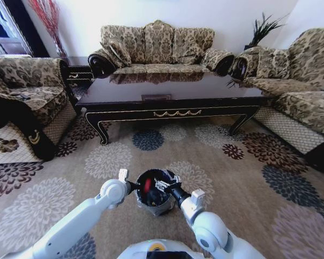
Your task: Move to the front of the table and pick up the trash from the floor, then place it into the trash bin.
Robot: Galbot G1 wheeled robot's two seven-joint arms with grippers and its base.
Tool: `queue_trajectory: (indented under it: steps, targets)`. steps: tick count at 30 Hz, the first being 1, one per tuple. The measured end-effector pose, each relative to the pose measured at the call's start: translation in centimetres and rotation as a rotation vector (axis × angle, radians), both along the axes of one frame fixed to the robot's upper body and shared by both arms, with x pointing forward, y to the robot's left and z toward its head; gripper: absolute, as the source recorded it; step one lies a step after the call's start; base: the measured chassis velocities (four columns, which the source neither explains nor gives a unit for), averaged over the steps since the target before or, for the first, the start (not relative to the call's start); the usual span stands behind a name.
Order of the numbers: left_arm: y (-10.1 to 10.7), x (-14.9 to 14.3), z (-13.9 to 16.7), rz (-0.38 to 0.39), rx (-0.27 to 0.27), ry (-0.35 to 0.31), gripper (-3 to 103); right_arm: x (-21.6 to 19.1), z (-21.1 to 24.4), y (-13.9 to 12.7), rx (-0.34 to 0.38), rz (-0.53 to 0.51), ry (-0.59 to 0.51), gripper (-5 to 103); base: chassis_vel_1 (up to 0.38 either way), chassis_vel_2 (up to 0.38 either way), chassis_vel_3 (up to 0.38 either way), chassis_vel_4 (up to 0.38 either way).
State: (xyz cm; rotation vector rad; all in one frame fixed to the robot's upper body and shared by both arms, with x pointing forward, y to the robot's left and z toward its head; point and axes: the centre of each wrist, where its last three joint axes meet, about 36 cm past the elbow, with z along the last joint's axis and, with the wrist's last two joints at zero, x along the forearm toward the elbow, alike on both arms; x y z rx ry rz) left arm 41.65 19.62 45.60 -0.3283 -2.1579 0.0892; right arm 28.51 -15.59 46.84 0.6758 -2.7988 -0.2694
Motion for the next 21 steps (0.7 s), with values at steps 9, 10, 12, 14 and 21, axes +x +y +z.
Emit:
queue_trajectory:
  steps: [9, 10, 12, 14, 21]
  targets:
    - [3.1, 0.3, 0.4, 0.058, 0.016, -0.028, 0, 1.4, 2.5, -2.4, 0.036, -0.084, -0.051, 100, 0.000, 0.000, 0.000, 0.000]
    - [3.1, 0.3, 0.4, 0.058, 0.016, -0.028, 0, 1.4, 2.5, -2.4, 0.036, -0.084, -0.051, 100, 0.000, 0.000, 0.000, 0.000]
    - [4.5, 0.4, 0.5, 0.073, 0.017, -0.056, 0, 2.0, 3.1, -4.1, 0.034, -0.119, -0.102, 100, 0.000, 0.000, 0.000, 0.000]
    - [5.0, 0.3, 0.5, 0.083, 0.017, -0.065, 0, 2.3, 3.4, -4.8, 0.028, -0.139, -0.126, 100, 0.000, 0.000, 0.000, 0.000]
    - [7.2, -0.4, 0.3, 0.157, 0.025, -0.061, 0, 3.0, 3.6, -8.4, 0.008, -0.261, -0.187, 100, 0.000, 0.000, 0.000, 0.000]
